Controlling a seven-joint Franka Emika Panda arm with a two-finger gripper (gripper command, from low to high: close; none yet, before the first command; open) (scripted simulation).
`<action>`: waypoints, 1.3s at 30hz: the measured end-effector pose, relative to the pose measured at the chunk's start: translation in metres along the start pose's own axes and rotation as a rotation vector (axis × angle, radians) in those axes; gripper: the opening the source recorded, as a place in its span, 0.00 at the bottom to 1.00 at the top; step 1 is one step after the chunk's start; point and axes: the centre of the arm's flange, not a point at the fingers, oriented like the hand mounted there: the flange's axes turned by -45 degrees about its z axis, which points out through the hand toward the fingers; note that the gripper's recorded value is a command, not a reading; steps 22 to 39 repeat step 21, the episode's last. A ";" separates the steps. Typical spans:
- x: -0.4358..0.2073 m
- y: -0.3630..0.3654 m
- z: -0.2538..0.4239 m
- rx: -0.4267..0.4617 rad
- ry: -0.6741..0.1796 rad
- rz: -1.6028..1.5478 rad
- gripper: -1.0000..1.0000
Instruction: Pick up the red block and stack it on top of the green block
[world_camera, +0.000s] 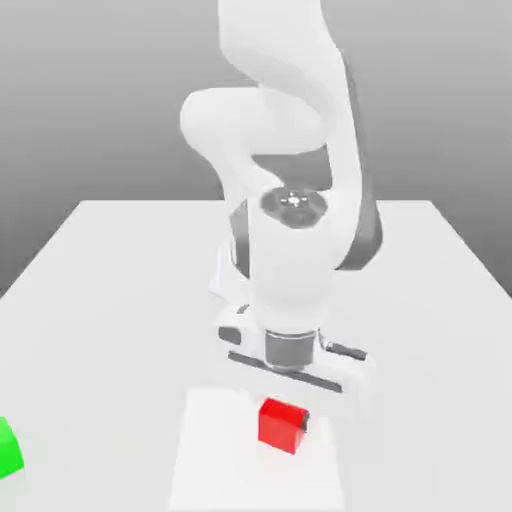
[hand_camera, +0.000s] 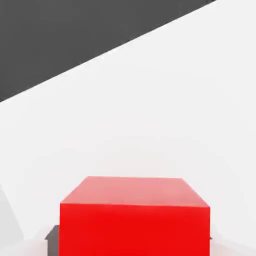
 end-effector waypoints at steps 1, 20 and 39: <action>0.003 0.003 -0.009 0.000 -0.001 0.013 0.00; 0.173 0.319 0.005 0.000 0.000 0.858 1.00; 0.173 0.319 0.005 0.000 0.000 0.858 1.00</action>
